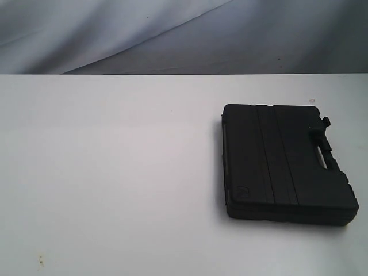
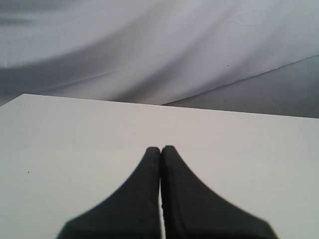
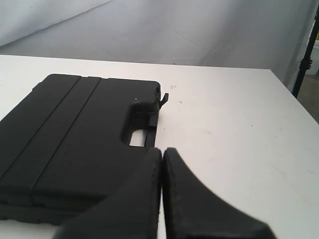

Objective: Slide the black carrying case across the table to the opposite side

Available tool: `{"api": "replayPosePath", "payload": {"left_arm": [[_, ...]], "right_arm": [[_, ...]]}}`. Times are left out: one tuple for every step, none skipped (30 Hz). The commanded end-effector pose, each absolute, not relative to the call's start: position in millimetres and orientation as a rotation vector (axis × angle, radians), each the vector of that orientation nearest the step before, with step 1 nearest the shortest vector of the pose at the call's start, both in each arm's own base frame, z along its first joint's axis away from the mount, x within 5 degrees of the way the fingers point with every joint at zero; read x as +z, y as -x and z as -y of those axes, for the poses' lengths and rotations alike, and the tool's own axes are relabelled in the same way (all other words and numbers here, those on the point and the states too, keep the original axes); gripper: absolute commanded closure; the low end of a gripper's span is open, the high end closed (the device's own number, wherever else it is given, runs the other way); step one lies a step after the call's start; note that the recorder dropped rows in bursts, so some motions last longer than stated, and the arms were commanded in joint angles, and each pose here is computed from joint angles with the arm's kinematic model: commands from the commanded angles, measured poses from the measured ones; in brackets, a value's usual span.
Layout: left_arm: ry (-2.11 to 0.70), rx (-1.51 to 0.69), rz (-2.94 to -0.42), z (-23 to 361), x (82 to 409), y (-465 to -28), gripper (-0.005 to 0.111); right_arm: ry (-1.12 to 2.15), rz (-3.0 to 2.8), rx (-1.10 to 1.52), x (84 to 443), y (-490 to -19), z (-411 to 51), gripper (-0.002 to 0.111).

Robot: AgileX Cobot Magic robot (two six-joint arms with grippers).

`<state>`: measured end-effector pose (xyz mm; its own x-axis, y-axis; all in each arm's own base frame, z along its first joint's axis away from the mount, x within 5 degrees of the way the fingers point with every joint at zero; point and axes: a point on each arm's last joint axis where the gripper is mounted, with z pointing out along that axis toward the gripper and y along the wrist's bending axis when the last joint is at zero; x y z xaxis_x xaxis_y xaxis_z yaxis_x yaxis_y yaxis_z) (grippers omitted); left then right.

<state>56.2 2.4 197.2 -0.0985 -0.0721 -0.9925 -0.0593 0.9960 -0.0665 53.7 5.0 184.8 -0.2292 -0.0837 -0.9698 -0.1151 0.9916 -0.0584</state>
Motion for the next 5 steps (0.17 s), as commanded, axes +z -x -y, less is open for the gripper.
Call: {"api": "replayPosePath", "payload": {"left_arm": [[0.107, -0.016, -1.667, -2.4, 196.2, -56.0, 0.106], [0.107, -0.016, -1.667, -2.4, 196.2, -56.0, 0.106], [0.107, -0.016, -1.667, -2.4, 196.2, -56.0, 0.106], [0.107, -0.016, -1.667, -2.4, 196.2, -56.0, 0.106], [0.107, -0.016, -1.667, -2.4, 196.2, -56.0, 0.106]], "right_arm": [[0.146, -1.808, 0.037, 183.4, -53.5, -5.3, 0.108], [0.146, -1.808, 0.037, 183.4, -53.5, -5.3, 0.108], [0.146, -1.808, 0.037, 183.4, -53.5, -5.3, 0.108], [0.146, -1.808, 0.037, 183.4, -53.5, -5.3, 0.108], [0.146, -1.808, 0.037, 183.4, -53.5, -5.3, 0.108]]}}
